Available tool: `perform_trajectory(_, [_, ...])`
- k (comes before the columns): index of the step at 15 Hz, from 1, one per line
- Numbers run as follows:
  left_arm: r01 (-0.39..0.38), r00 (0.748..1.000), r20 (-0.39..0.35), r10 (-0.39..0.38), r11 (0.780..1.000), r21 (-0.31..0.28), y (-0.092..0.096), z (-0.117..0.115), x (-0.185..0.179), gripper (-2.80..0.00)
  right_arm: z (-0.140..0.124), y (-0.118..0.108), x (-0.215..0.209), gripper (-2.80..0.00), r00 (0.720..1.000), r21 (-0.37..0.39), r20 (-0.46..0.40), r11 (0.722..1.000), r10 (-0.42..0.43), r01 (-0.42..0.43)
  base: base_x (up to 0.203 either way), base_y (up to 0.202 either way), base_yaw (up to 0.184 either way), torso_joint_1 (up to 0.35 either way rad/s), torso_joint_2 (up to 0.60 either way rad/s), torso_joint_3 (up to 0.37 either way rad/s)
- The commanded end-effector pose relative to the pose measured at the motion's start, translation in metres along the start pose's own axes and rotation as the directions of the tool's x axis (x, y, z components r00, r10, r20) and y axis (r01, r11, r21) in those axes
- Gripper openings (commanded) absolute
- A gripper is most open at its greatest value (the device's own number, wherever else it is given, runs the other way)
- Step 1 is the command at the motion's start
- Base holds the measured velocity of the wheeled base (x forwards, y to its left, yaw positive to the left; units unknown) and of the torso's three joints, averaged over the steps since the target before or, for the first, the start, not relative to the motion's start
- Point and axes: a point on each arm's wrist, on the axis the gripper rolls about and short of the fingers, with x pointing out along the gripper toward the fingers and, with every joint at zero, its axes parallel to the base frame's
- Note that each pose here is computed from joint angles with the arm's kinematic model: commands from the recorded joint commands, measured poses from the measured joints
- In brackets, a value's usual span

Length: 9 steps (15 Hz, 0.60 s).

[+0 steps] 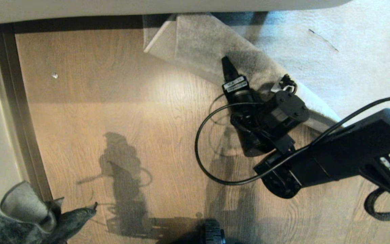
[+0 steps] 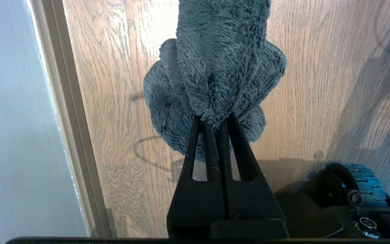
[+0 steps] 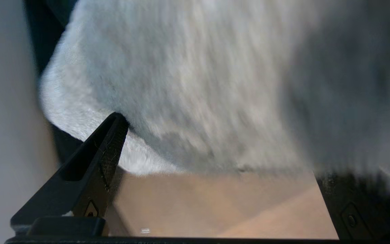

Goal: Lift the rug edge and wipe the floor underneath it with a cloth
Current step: Lift up the carpet

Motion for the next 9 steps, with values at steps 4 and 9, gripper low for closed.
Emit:
perform_trajectory(4, [0.000, 1.000, 0.001, 0.000, 1.000, -0.001, 0.000, 0.000, 0.000, -2.80, -0.014, 0.030, -0.008, 0.00, 0.996, 0.108, 0.000, 0.991, 0.085, -0.084, 0.000, 0.000, 0.000, 0.000, 0.00, 0.000])
perform_trajectory(9, [0.000, 1.000, 0.001, 0.000, 1.000, -0.001, 0.000, 0.000, 0.000, -2.80, -0.024, 0.049, -0.009, 0.00, 0.991, 0.153, 0.002, 0.980, 0.130, -0.129, 0.000, 0.000, 0.000, 0.000, 0.00, 0.000])
